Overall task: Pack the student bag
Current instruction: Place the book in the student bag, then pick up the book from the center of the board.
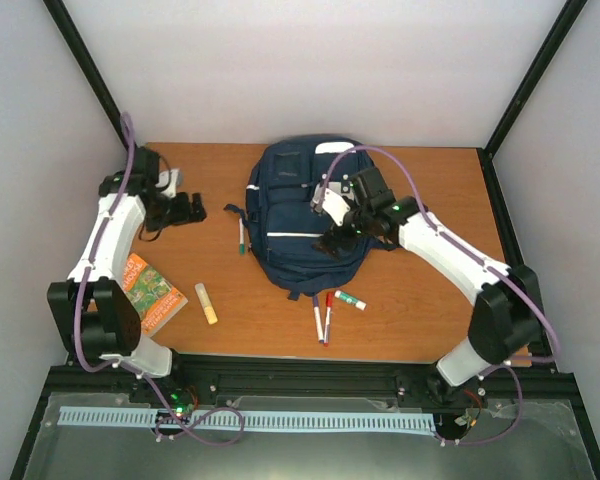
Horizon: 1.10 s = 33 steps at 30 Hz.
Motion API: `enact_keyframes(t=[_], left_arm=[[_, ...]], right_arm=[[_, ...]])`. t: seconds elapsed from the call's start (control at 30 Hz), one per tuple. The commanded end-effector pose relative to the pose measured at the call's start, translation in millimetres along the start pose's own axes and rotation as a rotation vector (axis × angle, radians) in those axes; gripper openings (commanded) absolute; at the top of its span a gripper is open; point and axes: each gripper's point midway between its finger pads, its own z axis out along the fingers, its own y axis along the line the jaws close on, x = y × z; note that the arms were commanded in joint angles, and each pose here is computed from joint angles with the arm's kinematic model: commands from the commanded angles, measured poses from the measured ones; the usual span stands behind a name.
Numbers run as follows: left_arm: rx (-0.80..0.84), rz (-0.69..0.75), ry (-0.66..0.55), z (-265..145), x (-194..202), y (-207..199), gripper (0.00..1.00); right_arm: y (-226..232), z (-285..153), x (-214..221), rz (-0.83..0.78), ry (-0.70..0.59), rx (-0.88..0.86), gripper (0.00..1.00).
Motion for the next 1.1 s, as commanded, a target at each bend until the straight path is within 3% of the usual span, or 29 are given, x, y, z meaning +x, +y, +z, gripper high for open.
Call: enact_keyframes(t=[0.0, 0.23, 0.4, 0.53, 0.77, 1.07], left_arm=[[-0.046, -0.189, -0.006, -11.8, 22.7, 45.0, 1.00], [-0.177, -0.414, 0.026, -13.7, 71.4, 110.1, 1.00], [-0.271, -0.636, 0.077, -14.0, 110.3, 157.8, 1.00], [-0.351, -0.662, 0.078, -16.1, 115.6, 184.8, 1.00], [-0.450, -0.848, 0.151, -6.4, 144.5, 231.9, 1.00], [-0.504, -0.919, 0.163, 18.1, 155.4, 257.3, 1.00]], right_arm=[[4.1, 18.0, -37.8, 0.103, -0.095, -0.138, 0.98], [24.8, 62.9, -72.9, 0.071, -0.113, -0.264, 0.88], [52.7, 93.7, -82.9, 0.050, -0.096, -0.338, 0.86], [68.6, 109.8, -86.0, 0.041, -0.087, -0.363, 0.86], [74.4, 115.9, -88.8, 0.054, -0.085, -0.352, 0.89], [74.6, 115.2, -80.8, 0.036, -0.066, -0.337, 0.89]])
